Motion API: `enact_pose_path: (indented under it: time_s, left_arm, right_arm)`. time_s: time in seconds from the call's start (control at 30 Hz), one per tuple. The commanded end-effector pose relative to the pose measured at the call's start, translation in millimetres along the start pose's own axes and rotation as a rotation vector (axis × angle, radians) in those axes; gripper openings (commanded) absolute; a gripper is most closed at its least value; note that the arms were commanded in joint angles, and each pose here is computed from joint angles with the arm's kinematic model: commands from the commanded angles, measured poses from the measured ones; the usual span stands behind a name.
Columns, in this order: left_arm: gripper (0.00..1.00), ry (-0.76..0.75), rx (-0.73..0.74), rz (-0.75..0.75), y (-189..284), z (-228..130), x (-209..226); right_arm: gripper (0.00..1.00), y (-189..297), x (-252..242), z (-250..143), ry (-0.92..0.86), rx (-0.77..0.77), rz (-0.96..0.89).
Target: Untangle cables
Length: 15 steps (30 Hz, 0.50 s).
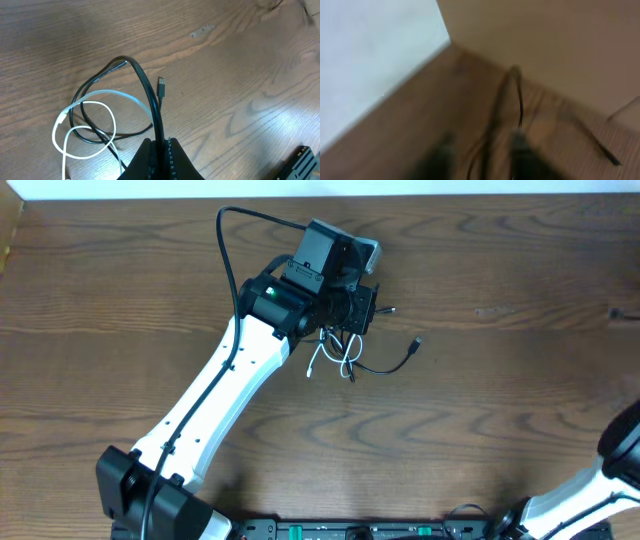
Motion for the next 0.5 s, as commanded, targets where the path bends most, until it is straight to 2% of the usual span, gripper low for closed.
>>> enact_pose_path:
  time_s: [0.0, 0.13, 0.23, 0.3, 0.4, 0.47]
  left_arm:
    - [0.07, 0.01, 0.007, -0.009, -3, -2, -1]
    - [0.07, 0.008, -0.003, -0.003, -2, 0, 0]
    - [0.08, 0.009, -0.021, 0.025, -2, 4, 7]
    - [0.07, 0.056, -0.051, 0.037, 2, 11, 20]
    - [0.08, 0.157, -0.116, -0.061, 17, 26, 41]
    - [0.07, 0.259, -0.175, -0.182, 36, 39, 56]
  right_arm:
    - [0.99, 4, 18, -13, 0.019, 0.073, 0.086]
    - [0.99, 35, 51, -39, 0.021, 0.266, 0.303]
    - [0.99, 74, 84, -62, 0.023, 0.425, 0.48]
    - [0.99, 110, 114, -84, 0.097, 0.536, 0.655]
    - [0.99, 170, 162, -128, 0.131, 0.74, 0.889]
    - [0.99, 223, 190, -168, 0.238, 0.877, 1.064]
Point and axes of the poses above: each gripper's point midway between its finger pads, its own y axis back along the fingers, its own x axis along the line the jaws close on, z = x × y, the point moved 1 cm from there along y, back along the fingers, and after that the axes turned 8 degrees about -y, right-handed, at the moved point
